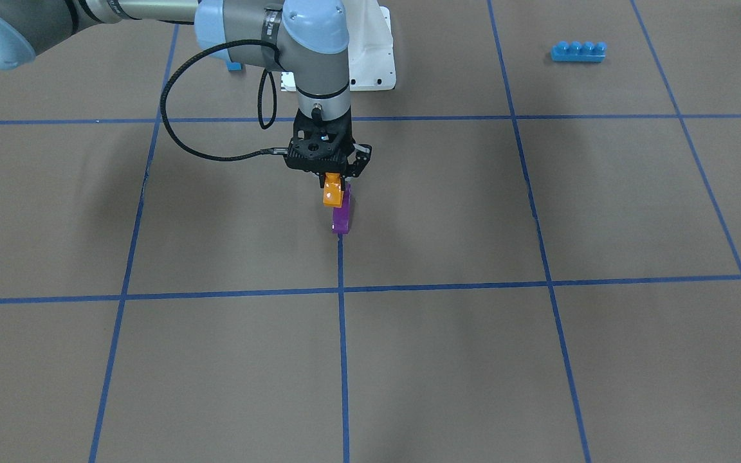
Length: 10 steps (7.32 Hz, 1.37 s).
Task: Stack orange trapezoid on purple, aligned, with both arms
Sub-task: 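Carry the orange block with the right gripper over the purple block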
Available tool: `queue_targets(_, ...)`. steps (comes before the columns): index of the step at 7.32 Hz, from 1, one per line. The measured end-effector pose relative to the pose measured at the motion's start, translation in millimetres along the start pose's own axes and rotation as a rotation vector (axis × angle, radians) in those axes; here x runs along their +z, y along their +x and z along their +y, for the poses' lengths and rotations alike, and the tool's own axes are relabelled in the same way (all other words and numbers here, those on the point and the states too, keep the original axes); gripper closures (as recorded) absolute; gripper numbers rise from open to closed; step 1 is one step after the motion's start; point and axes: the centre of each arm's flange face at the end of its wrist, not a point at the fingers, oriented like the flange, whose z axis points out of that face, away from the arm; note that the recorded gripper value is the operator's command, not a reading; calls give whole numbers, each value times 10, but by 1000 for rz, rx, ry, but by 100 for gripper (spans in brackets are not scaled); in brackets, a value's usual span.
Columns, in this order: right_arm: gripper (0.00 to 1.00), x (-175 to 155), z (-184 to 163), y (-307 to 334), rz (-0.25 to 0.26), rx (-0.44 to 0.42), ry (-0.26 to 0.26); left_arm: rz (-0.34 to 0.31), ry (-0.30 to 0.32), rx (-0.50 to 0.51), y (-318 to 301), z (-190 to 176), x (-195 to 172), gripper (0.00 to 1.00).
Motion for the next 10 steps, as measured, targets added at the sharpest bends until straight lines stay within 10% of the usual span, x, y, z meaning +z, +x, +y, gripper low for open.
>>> queue_targets(10, 100, 162, 236, -35, 37, -40, 25, 1, 0, -2, -3, 3, 4, 0)
